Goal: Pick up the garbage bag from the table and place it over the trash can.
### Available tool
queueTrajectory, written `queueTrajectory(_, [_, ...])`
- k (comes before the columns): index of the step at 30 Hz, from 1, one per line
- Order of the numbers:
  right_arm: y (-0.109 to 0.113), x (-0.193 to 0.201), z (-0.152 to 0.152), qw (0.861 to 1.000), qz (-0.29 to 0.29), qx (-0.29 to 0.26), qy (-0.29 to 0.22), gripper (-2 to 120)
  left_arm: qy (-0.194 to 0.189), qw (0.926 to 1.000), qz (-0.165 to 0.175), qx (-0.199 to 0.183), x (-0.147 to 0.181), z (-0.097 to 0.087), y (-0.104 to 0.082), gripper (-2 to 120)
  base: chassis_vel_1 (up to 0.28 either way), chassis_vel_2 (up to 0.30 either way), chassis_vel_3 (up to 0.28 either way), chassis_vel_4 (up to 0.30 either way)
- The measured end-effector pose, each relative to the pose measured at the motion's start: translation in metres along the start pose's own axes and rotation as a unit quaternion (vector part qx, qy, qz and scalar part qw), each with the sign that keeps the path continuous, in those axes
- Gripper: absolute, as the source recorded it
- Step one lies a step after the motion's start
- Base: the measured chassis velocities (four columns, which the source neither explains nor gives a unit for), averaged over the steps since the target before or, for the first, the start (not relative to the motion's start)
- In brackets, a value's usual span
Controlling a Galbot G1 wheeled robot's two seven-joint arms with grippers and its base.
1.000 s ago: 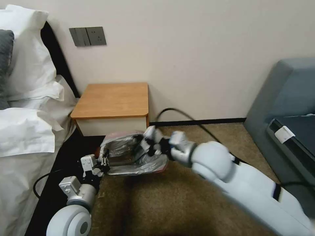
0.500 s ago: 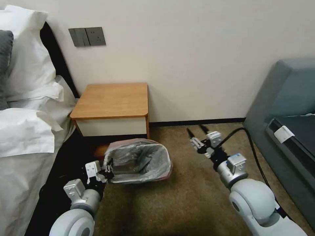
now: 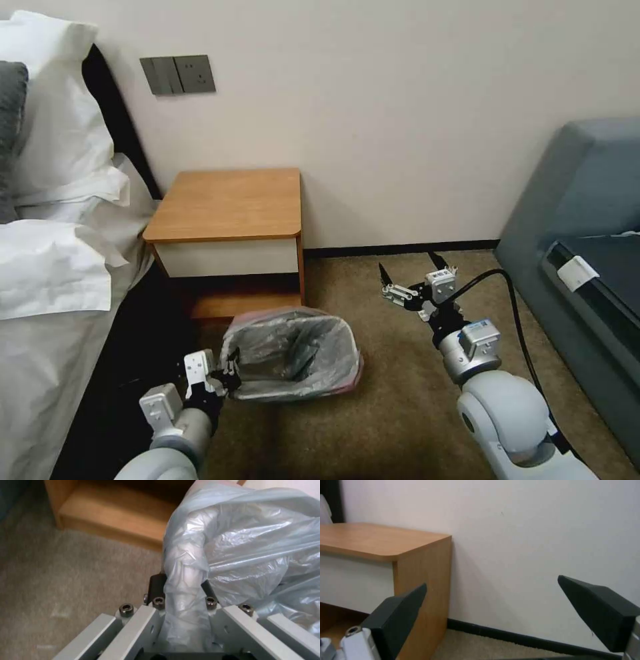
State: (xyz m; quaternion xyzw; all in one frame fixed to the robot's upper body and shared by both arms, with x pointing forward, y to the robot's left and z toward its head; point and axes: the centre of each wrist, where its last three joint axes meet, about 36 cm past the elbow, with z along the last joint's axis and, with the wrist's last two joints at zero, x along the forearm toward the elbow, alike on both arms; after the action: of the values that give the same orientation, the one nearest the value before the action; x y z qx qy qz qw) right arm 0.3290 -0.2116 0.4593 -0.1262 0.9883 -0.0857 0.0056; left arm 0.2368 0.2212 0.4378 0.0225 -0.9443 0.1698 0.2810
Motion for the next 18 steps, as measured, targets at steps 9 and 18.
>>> queueTrajectory(9, [-0.001,0.005,0.002,1.000,-0.005,0.005,0.001,100,0.022,0.9998,0.001,0.001,-0.002,0.015,-0.012,4,0.000,0.000,0.000,0.000])
queueTrajectory(18, [-0.007,0.006,0.005,1.000,0.004,0.007,0.000,100,0.041,0.9991,-0.007,0.002,-0.007,0.023,-0.017,4,0.000,0.000,0.000,0.000])
